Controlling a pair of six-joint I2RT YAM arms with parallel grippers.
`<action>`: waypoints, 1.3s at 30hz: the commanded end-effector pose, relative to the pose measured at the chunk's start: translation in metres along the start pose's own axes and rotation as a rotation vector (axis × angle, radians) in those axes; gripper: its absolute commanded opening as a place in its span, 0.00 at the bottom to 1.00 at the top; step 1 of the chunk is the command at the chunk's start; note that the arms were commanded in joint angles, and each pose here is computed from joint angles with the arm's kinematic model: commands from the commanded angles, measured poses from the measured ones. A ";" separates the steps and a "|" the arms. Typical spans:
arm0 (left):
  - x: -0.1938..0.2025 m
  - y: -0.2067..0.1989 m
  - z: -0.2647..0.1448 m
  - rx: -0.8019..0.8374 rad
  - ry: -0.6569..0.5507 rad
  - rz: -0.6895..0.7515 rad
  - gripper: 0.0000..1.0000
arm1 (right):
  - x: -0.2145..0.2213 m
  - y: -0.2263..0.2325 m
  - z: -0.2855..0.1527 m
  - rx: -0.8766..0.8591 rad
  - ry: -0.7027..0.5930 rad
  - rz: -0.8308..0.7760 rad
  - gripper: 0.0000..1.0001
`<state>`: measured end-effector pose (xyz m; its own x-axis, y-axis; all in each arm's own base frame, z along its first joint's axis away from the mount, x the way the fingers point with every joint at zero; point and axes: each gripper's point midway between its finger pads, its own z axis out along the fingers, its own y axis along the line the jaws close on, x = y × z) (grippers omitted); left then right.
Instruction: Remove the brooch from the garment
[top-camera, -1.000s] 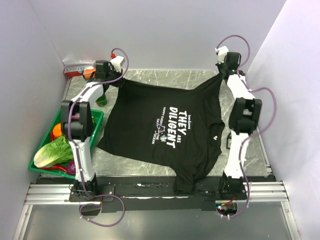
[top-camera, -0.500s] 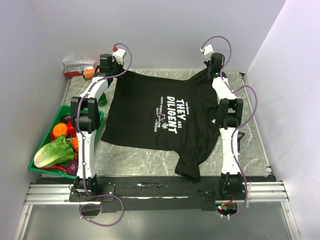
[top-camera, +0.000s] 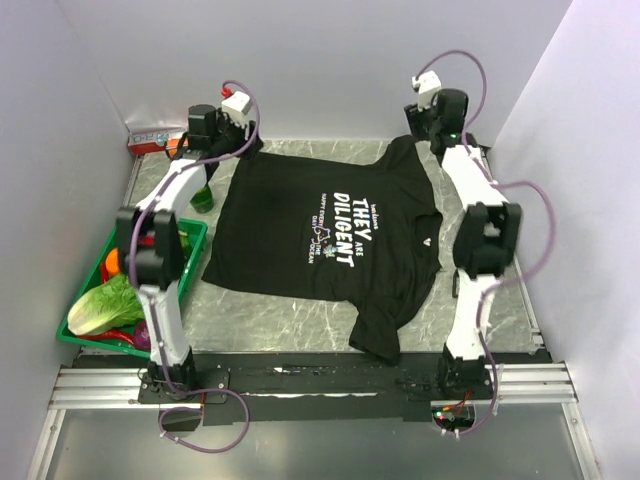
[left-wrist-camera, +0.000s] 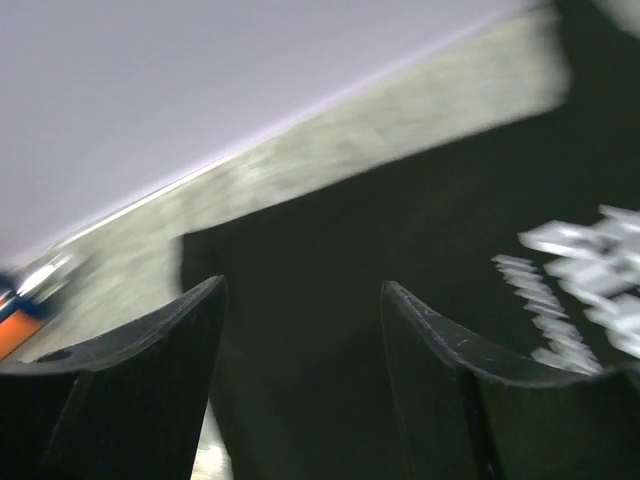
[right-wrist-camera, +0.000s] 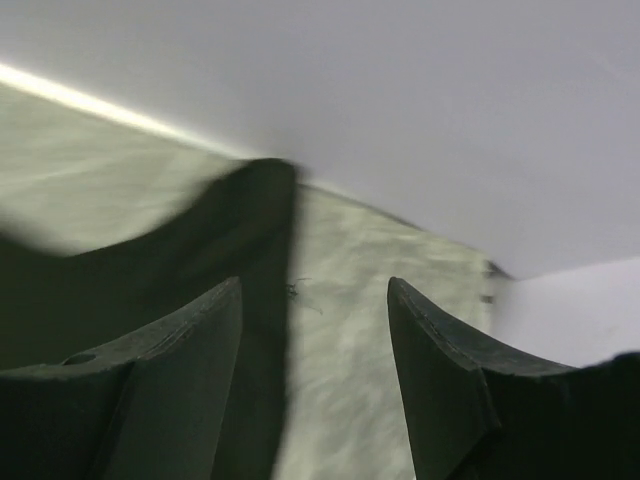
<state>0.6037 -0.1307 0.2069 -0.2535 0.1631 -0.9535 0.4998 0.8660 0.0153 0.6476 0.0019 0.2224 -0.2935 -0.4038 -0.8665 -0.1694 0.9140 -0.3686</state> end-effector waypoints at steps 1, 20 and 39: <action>-0.031 -0.097 -0.048 0.311 -0.049 0.083 0.68 | -0.050 0.111 -0.100 -0.503 -0.051 0.122 0.62; 0.116 -0.156 -0.125 0.503 0.381 -0.273 0.58 | 0.080 0.333 -0.197 -1.331 0.582 0.263 0.56; 0.114 -0.156 -0.135 0.488 0.381 -0.249 0.59 | 0.141 0.334 -0.186 -1.219 0.769 0.171 0.55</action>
<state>0.3771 -0.1793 0.1126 -0.6896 0.2262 -0.6879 0.6477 0.6174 -0.4463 0.3702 0.2461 0.0498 -0.7436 -0.5650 -0.3574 -0.6502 0.4865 0.5836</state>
